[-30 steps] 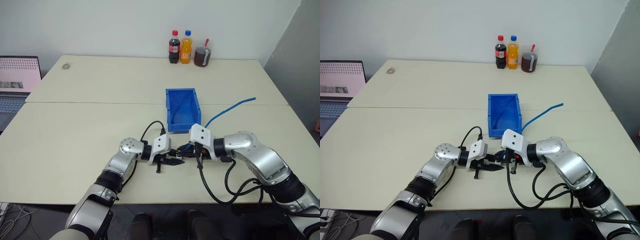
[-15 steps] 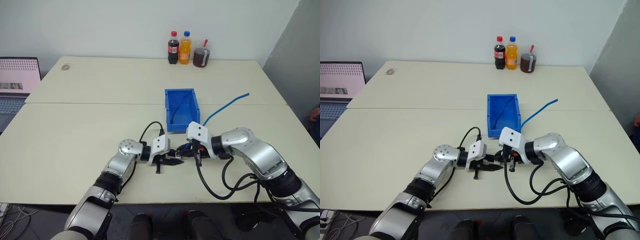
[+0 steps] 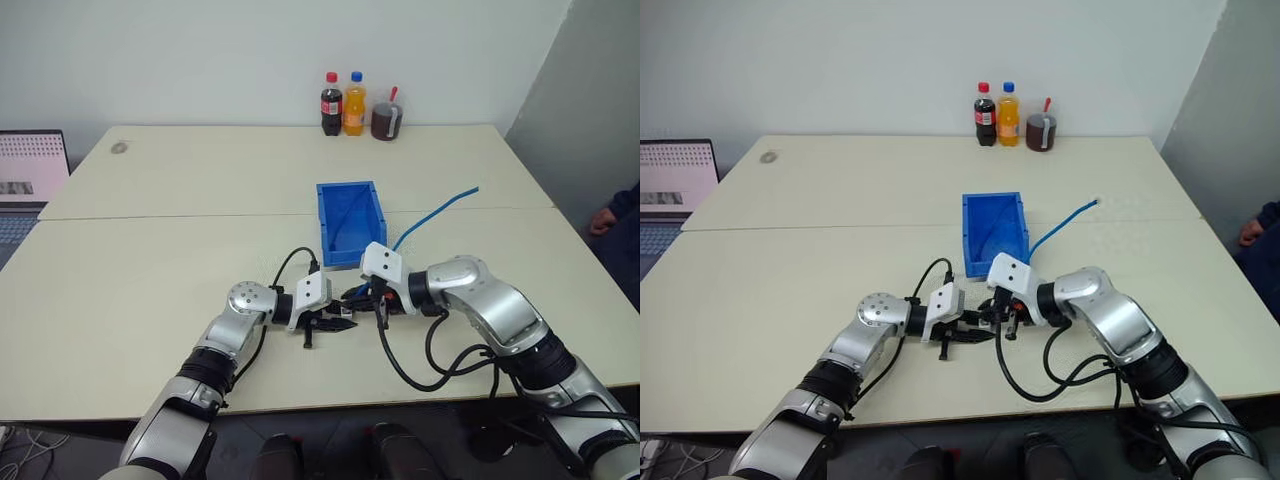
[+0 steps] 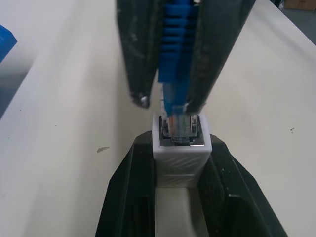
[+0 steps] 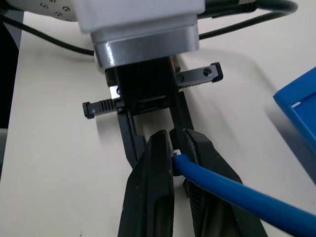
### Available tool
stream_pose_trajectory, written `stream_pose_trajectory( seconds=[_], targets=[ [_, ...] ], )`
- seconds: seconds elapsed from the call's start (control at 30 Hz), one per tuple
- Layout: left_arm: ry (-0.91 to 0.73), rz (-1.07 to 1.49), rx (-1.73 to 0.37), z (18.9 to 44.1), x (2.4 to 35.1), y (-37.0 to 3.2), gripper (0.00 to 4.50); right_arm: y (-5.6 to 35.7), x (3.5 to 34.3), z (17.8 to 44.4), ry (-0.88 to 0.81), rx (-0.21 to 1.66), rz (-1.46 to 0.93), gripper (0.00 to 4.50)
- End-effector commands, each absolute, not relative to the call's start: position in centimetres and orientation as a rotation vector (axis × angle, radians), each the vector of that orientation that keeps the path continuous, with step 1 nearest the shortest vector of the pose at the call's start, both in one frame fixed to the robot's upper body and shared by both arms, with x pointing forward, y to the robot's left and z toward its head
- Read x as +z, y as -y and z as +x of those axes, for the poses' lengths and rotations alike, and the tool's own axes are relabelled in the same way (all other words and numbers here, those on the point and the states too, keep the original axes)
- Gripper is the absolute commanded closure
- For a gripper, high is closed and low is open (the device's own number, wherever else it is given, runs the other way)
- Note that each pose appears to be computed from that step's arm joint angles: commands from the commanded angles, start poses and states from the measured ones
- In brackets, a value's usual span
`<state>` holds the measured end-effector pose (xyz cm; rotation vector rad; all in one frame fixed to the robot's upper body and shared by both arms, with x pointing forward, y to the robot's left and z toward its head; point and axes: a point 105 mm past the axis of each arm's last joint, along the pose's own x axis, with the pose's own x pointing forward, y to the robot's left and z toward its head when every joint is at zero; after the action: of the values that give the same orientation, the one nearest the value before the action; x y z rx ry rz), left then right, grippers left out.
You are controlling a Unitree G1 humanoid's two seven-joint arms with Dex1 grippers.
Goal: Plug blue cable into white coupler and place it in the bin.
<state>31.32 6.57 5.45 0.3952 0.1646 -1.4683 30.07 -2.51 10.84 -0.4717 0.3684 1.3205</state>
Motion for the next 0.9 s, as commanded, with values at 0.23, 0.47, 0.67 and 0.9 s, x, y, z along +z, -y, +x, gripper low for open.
stream_pose_trajectory(
  seconds=[0.23, 0.47, 0.67, 0.9],
  targets=[
    [-0.075, 0.421, -1.477, 31.7, 7.5, -5.4, 3.69, 3.1, 5.9, 29.0, -0.542, 1.360, -0.601, 4.39],
    [-0.074, 0.426, -1.471, 31.6, 7.3, -5.5, 3.69, 3.6, 4.1, 28.1, -0.600, 1.370, -0.580, 4.39],
    [-0.073, 0.427, -1.470, 31.5, 7.2, -5.6, 3.69, 4.7, 2.2, 28.1, -0.655, 1.341, -0.574, 4.39],
    [-0.066, 0.432, -1.472, 31.4, 7.2, -5.4, 3.69, 5.3, 1.4, 28.1, -0.664, 1.327, -0.556, 4.39]
  ],
)
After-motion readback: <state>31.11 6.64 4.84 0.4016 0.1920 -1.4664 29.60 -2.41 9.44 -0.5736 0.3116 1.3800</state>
